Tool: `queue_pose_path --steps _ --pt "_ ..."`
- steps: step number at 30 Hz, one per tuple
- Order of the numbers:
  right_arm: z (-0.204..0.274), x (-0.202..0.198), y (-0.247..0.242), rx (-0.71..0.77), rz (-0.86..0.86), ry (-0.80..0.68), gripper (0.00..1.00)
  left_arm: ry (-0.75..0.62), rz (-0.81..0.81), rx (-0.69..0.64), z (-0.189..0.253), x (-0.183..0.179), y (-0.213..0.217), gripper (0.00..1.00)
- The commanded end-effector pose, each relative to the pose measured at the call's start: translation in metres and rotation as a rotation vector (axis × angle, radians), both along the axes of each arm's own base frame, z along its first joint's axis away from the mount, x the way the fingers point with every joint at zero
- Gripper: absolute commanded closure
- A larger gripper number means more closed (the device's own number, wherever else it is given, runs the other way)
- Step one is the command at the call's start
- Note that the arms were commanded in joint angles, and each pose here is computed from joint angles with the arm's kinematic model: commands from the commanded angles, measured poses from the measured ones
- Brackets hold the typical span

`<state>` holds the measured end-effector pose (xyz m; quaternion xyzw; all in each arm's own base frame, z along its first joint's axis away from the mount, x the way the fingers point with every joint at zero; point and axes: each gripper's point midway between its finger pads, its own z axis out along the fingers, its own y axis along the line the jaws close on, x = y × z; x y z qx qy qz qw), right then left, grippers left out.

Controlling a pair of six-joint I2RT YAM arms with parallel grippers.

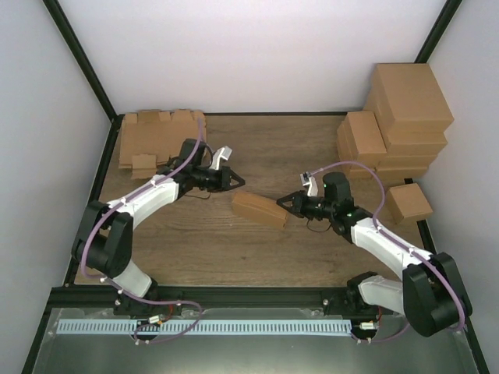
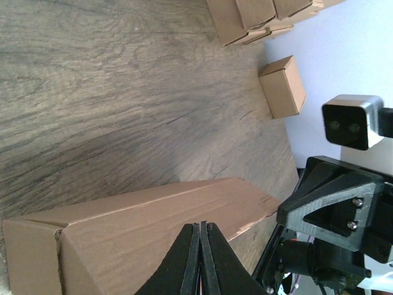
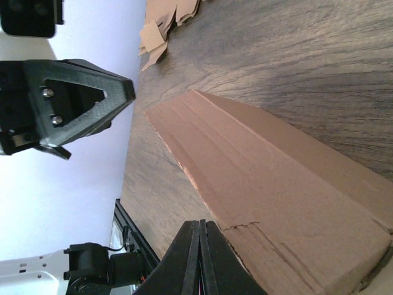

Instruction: Fold the paper box

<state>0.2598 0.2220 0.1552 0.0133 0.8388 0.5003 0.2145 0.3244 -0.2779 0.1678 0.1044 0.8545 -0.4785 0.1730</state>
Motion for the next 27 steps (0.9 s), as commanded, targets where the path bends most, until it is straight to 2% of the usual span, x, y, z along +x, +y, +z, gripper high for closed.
queue_pose_path --steps 1,19,27 --pt "0.01 0.004 0.002 0.06 0.019 -0.033 0.99 -0.011 -0.034 -0.018 -0.012 0.0 -0.001 0.96" --pt "-0.03 -0.007 -0.002 0.05 0.014 0.041 0.99 0.065 -0.037 -0.01 -0.053 -0.017 0.004 0.96" --pt "0.009 -0.002 0.004 0.084 0.05 -0.015 0.99 0.094 -0.036 -0.007 -0.07 -0.025 0.006 0.96"
